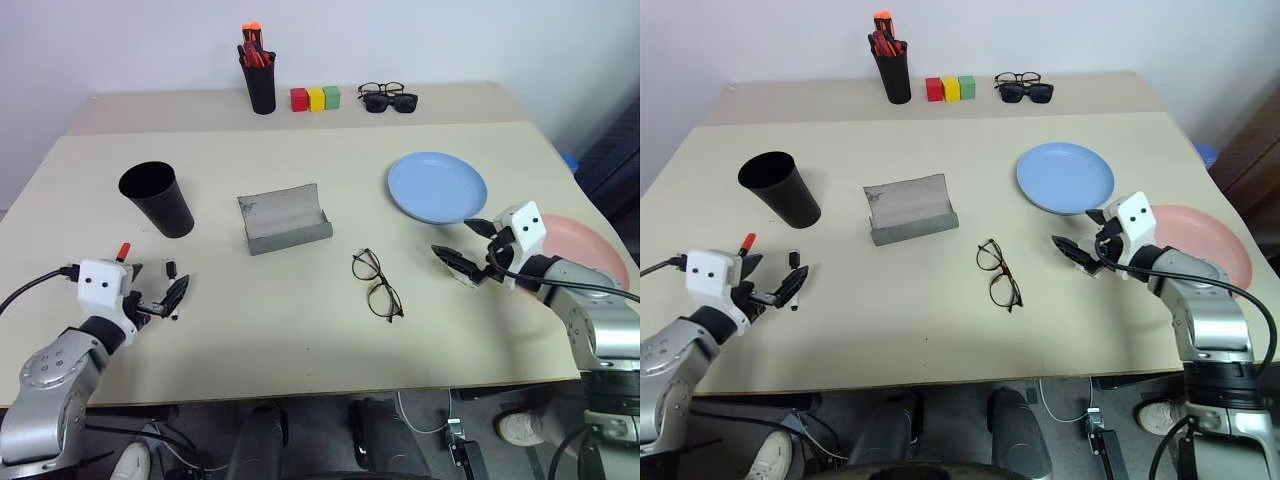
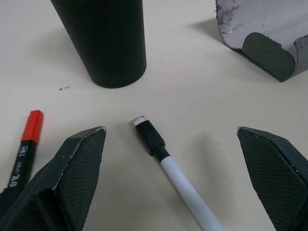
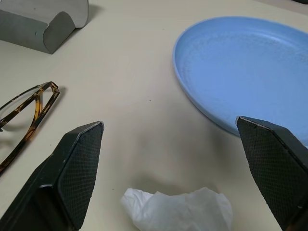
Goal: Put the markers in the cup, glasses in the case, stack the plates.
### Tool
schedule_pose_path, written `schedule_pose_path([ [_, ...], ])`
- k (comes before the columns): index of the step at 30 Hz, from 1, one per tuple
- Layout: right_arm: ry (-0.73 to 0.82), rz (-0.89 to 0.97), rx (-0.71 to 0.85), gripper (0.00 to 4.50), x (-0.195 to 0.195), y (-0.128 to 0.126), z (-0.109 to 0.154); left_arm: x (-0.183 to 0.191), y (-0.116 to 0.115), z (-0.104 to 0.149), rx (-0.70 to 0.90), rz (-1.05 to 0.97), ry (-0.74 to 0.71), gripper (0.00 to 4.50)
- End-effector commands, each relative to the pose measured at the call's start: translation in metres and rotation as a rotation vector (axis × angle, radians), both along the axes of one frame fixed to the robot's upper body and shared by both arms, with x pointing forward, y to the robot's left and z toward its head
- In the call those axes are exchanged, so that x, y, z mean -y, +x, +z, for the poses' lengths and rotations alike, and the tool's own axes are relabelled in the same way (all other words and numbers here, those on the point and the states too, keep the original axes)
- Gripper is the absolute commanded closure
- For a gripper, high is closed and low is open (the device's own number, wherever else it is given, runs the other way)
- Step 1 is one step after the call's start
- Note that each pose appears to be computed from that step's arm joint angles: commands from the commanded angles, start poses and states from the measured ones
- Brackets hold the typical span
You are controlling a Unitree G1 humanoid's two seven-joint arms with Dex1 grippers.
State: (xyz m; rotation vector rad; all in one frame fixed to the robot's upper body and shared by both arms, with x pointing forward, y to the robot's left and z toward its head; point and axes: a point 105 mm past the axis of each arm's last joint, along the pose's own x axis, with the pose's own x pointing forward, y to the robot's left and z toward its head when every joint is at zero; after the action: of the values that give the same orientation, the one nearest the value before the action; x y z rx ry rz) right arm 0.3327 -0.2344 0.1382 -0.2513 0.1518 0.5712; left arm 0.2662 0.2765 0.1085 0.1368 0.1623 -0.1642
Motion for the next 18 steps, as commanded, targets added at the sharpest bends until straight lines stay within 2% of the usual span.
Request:
schedule_pose_path([
  [1,0.004,0.036,0.062,0.0,-0.011,0.001,0.015,0.002,0.0,0.013,0.057,0.003,0.015,0.01],
  [7,-0.001,0.046,0.093,0.0,-0.019,0.008,0.023,0.005,0.005,0.011,0.066,0.014,0.007,0.01],
  [18,-0.002,0.088,0.126,0.0,-0.043,0.005,0.034,0.013,0.016,0.015,0.081,0.003,-0.001,0.01],
])
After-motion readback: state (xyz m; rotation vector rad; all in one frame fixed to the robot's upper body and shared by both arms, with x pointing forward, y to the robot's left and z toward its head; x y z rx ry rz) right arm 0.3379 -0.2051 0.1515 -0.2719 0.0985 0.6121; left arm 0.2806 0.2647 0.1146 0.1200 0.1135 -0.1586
